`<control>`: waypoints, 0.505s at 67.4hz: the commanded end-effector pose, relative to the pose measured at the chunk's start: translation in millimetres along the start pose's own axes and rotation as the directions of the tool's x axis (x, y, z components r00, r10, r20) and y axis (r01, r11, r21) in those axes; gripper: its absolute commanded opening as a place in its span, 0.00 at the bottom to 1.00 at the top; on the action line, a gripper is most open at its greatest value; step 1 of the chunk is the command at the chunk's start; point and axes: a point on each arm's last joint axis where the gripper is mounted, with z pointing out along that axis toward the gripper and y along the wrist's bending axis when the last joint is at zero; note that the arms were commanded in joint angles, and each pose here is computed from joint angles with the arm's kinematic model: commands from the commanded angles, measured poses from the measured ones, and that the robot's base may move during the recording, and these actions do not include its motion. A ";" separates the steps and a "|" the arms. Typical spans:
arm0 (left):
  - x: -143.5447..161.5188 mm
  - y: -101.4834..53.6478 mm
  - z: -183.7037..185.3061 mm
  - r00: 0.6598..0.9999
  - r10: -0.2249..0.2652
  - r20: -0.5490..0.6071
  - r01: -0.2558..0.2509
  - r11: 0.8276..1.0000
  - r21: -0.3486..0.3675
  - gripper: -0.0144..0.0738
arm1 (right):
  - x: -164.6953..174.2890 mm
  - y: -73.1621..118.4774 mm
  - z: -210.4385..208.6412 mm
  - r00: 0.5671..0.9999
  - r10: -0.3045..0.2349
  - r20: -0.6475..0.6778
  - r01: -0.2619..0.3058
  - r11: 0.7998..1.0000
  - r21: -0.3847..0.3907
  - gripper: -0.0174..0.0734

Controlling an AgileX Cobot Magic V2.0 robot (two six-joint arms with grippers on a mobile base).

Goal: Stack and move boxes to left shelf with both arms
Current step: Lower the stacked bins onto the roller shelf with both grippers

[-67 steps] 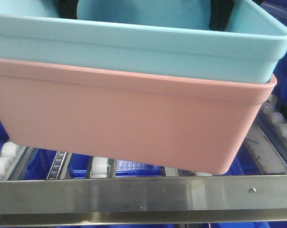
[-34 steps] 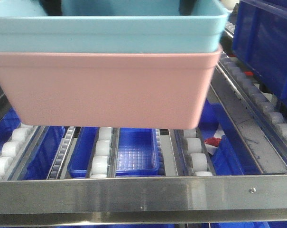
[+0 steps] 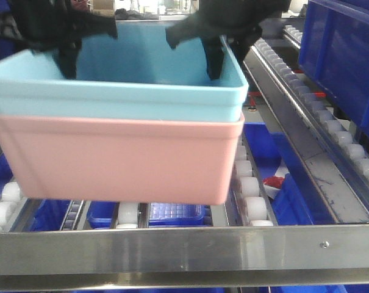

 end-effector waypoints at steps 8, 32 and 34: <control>-19.1 -23.4 -17.2 0.990 -0.008 0.137 -0.018 0.982 0.187 0.15 | -28.2 3.4 -35.6 0.973 -0.032 0.229 0.044 0.998 -0.048 0.25; -16.6 -23.6 -12.5 0.992 0.013 0.126 -0.035 0.984 0.173 0.22 | -26.7 3.2 -34.2 0.976 -0.033 0.213 0.043 0.998 -0.043 0.26; -16.6 -23.6 -12.5 0.992 0.013 0.126 -0.035 0.984 0.173 0.25 | -26.4 3.1 -34.1 0.977 -0.033 0.210 0.043 0.998 -0.042 0.26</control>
